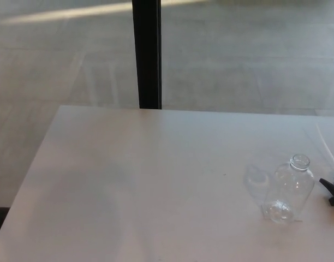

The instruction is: The robot uses its right hand to grab and lift the lid of the spray bottle kept in the middle of the desk and places the lid on the right side of the bottle

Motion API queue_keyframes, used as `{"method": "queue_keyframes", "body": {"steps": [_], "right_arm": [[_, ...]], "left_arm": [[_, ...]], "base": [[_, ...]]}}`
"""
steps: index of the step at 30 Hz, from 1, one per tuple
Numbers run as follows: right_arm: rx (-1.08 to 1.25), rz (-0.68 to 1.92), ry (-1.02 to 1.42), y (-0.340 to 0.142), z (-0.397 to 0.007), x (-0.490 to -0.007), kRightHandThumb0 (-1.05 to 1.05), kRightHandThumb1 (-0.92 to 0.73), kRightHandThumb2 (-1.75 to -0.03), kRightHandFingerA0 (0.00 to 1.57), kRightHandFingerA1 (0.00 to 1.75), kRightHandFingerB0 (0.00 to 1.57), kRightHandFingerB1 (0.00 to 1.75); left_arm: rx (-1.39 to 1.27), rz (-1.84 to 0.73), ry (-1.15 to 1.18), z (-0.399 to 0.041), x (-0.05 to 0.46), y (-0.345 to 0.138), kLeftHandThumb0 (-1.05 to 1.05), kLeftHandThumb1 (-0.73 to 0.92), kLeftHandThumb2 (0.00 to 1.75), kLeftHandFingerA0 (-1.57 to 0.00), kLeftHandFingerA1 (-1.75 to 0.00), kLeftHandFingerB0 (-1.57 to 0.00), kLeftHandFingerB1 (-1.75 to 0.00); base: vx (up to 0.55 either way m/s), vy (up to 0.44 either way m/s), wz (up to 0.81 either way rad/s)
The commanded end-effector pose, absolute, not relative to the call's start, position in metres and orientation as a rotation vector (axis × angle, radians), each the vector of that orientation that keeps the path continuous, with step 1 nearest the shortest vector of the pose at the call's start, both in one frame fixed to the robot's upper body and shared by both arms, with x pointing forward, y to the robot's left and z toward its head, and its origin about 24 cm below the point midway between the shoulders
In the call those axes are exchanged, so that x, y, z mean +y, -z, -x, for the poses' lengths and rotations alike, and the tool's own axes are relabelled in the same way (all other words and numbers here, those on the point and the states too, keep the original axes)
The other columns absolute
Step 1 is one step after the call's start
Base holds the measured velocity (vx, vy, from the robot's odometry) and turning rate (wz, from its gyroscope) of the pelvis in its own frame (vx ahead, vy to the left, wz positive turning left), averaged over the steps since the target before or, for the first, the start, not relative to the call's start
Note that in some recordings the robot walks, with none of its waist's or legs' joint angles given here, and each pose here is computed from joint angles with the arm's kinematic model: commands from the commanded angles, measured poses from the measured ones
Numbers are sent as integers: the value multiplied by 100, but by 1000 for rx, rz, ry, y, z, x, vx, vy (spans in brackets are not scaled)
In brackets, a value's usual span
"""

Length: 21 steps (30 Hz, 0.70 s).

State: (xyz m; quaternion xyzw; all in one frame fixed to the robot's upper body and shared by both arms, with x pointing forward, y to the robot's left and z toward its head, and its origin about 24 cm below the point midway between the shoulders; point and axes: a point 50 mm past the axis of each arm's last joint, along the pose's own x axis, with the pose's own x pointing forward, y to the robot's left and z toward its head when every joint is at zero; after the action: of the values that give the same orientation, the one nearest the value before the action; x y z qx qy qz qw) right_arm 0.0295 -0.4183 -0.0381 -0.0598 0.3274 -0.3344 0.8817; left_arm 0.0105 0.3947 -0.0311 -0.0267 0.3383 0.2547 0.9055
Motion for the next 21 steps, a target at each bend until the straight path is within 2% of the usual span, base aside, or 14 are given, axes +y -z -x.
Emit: {"method": "queue_keyframes", "body": {"steps": [1, 5, 6, 7, 8, 9, 11, 12, 13, 14, 15, 16, 20, 21], "right_arm": [[596, 66, 688, 33, -46, -419, -69, -66, -60, 29, 114, 15, 29], [582, 30, 708, 33, -51, -419, -72, -65, -60, 47, 77, 15, 29], [595, 39, 673, 30, -57, -422, -73, -50, -88, 4, 45, 8, 36], [601, 13, 696, 28, -60, -425, -68, -67, -60, 6, 48, 13, 30], [602, -55, 754, 27, -64, -428, -37, -41, -99, 4, 55, 0, 49], [577, -153, 834, 26, -71, -432, -70, -47, -83, 4, 50, 16, 44], [526, -236, 856, 23, -81, -434, -61, -71, -62, 0, 34, 16, 32], [569, -172, 878, 25, -84, -433, -66, -69, -61, 40, 73, 36, 38], [529, -258, 910, 29, -83, -431, -52, -67, -60, 6, 58, 19, 36], [504, -307, 919, 31, -82, -430, -52, -67, -60, 6, 58, 19, 36], [514, -250, 876, 31, -77, -427, -35, -55, -106, 3, 54, 0, 50], [527, -251, 838, 33, -74, -423, -52, -67, -61, 15, 49, 10, 31], [720, -46, 720, 41, -53, -421, -59, -64, -62, 6, 36, 14, 26], [727, -44, 716, 42, -52, -422, -60, -63, -61, 6, 37, 14, 26]], "left_arm": [[720, 81, -590, -9, 402, 25, -60, 67, 60, -54, -57, -44, -42], [706, 112, -618, -12, 405, 26, -65, 53, 90, -52, -64, -40, -55], [701, 107, -616, -13, 405, 26, -64, 53, 92, -52, -65, -38, -55], [703, 110, -618, -13, 405, 27, -61, 66, 59, -57, -57, -45, -43], [709, 114, -629, -12, 406, 29, -59, 52, 90, -52, -63, -39, -55], [719, 102, -629, -13, 406, 30, -61, 54, 92, -50, -61, -36, -53], [726, 93, -620, -14, 404, 30, -58, 68, 61, -58, -53, -44, -43], [733, 86, -615, -14, 403, 30, -57, 68, 60, -58, -52, -46, -43], [737, 82, -609, -14, 402, 31, -56, 68, 60, -58, -53, -47, -42], [738, 82, -607, -14, 402, 31, -56, 68, 60, -58, -53, -47, -42], [742, 91, -597, -13, 398, 33, -58, 67, 61, -59, -54, -44, -43], [744, 91, -599, -13, 397, 34, -58, 67, 61, -60, -55, -46, -44], [773, 74, -587, -8, 396, 34, -58, 67, 60, -58, -57, -47, -44], [778, 71, -578, -7, 396, 34, -61, 54, 93, -52, -65, -41, -57]], "base": [[0, 0, 0], [0, 0, 0], [0, 0, 0], [0, 0, 0], [0, 0, 0], [0, 0, 0], [0, 0, 0], [0, 0, 0], [0, 0, 0], [0, 0, 0], [0, 0, 0], [0, 0, 0], [0, 0, 0], [0, 0, 0]]}}
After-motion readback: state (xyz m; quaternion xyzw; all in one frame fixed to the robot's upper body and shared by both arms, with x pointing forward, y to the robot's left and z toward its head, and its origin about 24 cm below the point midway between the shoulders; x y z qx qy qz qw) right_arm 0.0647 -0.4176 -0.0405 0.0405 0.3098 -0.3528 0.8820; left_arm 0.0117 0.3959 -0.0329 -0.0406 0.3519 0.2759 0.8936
